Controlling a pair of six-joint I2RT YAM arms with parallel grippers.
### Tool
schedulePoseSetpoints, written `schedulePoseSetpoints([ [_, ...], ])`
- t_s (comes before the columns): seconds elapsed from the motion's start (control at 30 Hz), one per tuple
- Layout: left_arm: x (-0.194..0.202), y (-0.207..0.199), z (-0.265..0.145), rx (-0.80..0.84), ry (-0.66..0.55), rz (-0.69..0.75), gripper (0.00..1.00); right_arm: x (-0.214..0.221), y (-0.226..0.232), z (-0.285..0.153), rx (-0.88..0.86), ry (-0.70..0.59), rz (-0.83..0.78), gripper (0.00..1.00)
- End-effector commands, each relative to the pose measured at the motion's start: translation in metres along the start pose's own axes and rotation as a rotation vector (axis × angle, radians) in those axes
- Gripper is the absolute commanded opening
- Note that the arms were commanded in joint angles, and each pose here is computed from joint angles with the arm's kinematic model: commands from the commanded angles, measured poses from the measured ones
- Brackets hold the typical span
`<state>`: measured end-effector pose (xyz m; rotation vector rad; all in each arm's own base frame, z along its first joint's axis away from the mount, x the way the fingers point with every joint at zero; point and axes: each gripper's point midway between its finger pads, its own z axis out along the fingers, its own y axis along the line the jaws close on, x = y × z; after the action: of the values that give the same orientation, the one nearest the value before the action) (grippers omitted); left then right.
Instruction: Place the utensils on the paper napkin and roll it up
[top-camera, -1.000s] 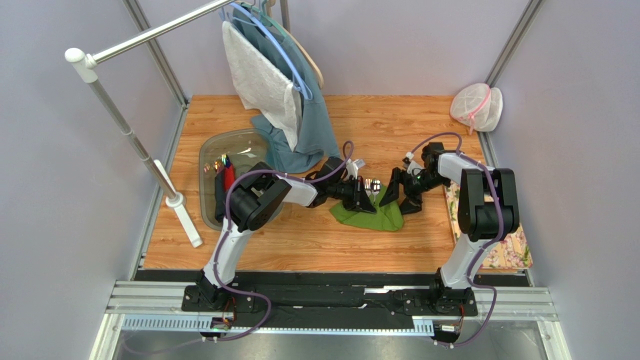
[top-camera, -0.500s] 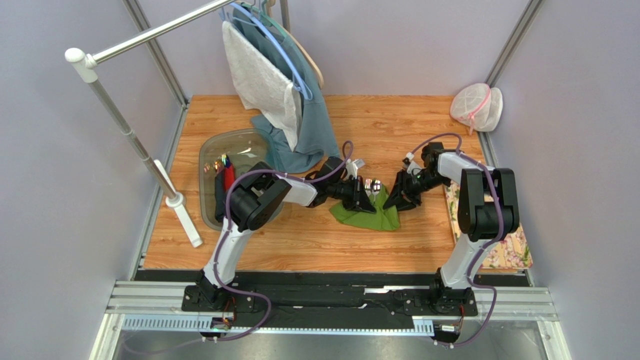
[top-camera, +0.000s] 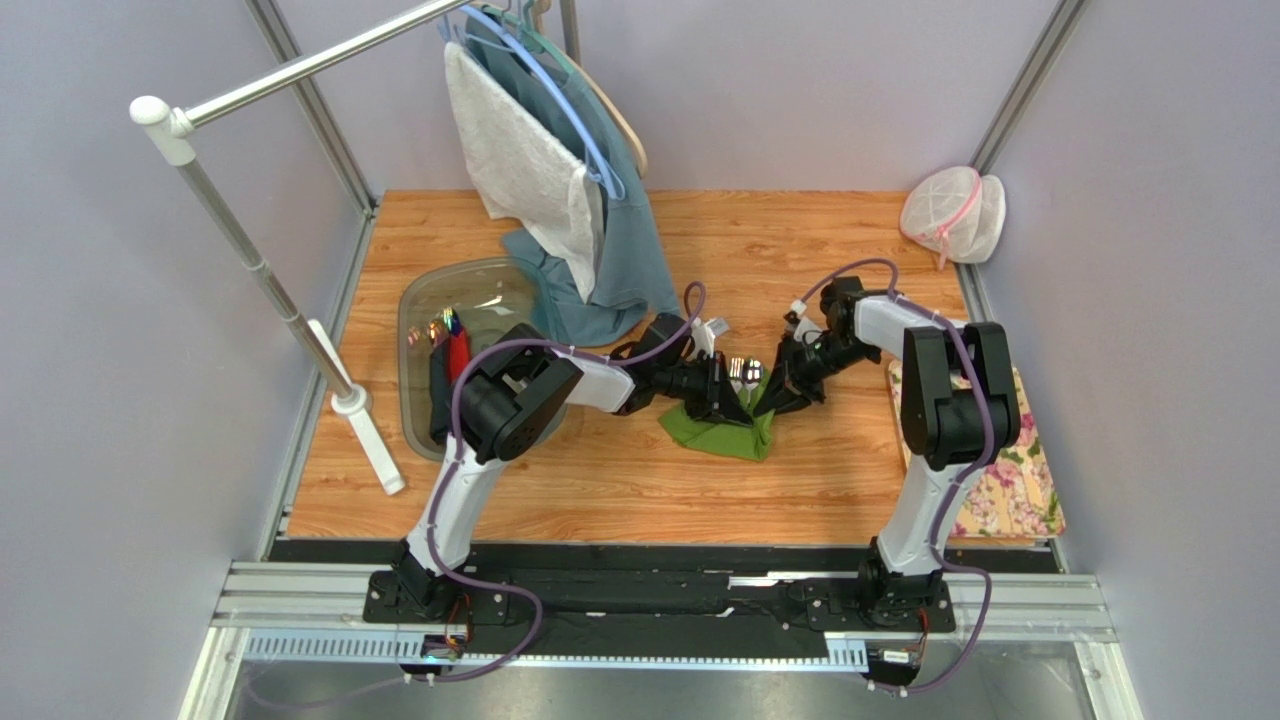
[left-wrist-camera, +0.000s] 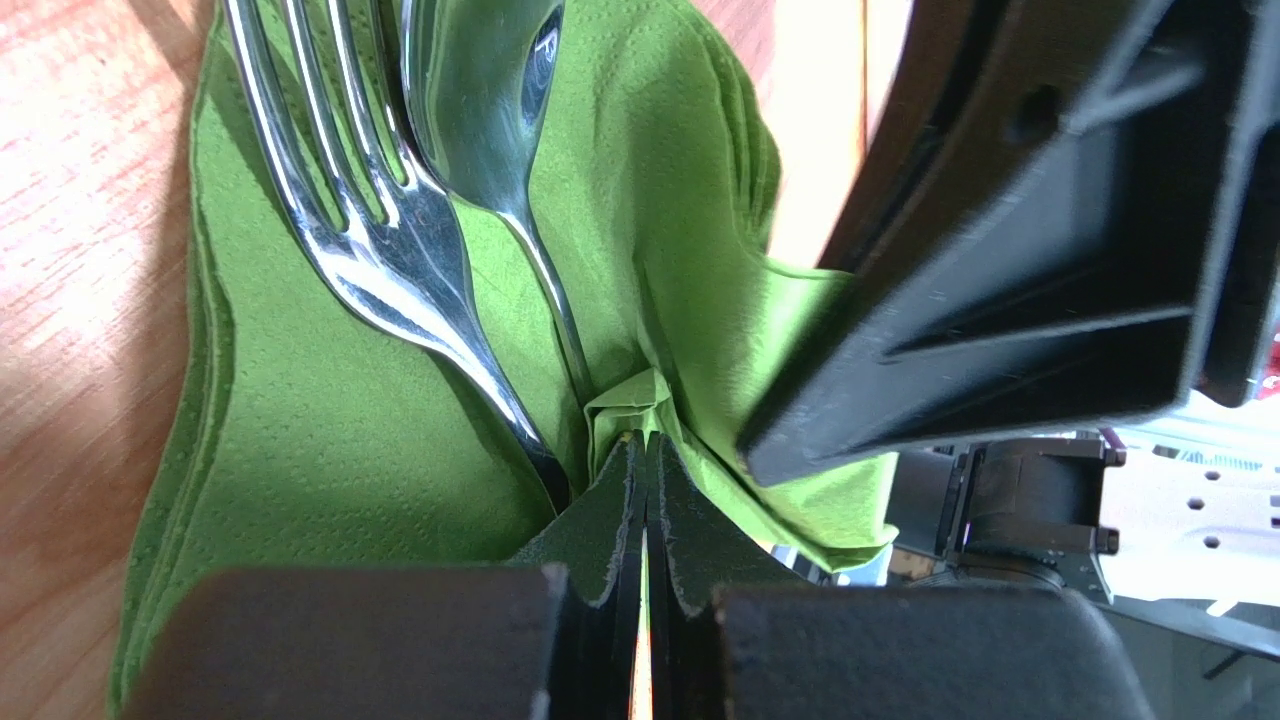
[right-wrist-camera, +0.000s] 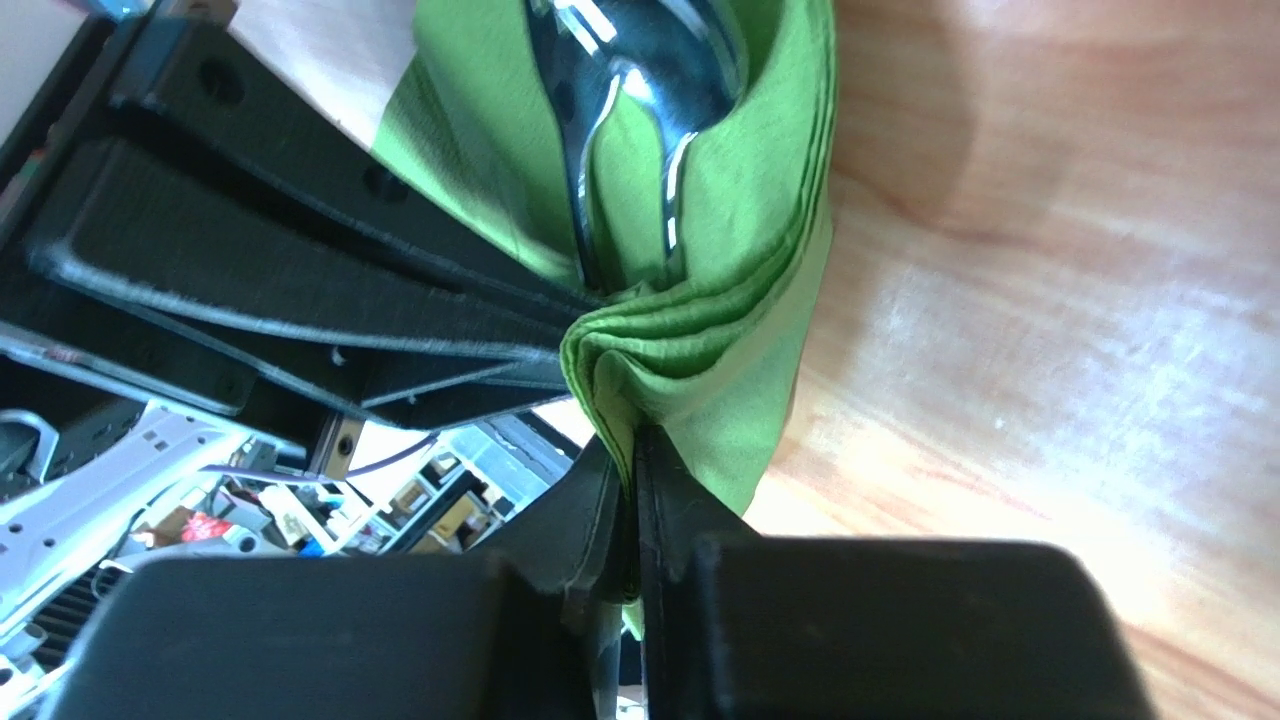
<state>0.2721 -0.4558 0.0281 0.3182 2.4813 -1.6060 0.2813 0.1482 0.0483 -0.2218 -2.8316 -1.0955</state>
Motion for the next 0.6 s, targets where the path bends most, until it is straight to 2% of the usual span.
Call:
schedulePoseSetpoints([
  [0.0,-0.02,-0.029,-0.005,0.063,-0.04,0.034,0.01,-0.016,0.002,0.004,0.001,-0.023,0.001,0.06],
  [0.27,-0.022,-0.059,-0.028,0.075,-0.035,0.064,0.09,-0.02,-0.007,0.009,0.037,-0.039,0.002,0.05],
  [0.4,-0.014,-0.051,-0.042,0.014,-0.021,0.021,0.17,-0.021,-0.001,0.006,0.026,-0.048,-0.002,0.05],
  [0.57,-0.006,-0.037,-0.054,-0.044,-0.014,0.01,0.17,-0.02,0.008,0.005,0.017,-0.056,-0.017,0.05],
])
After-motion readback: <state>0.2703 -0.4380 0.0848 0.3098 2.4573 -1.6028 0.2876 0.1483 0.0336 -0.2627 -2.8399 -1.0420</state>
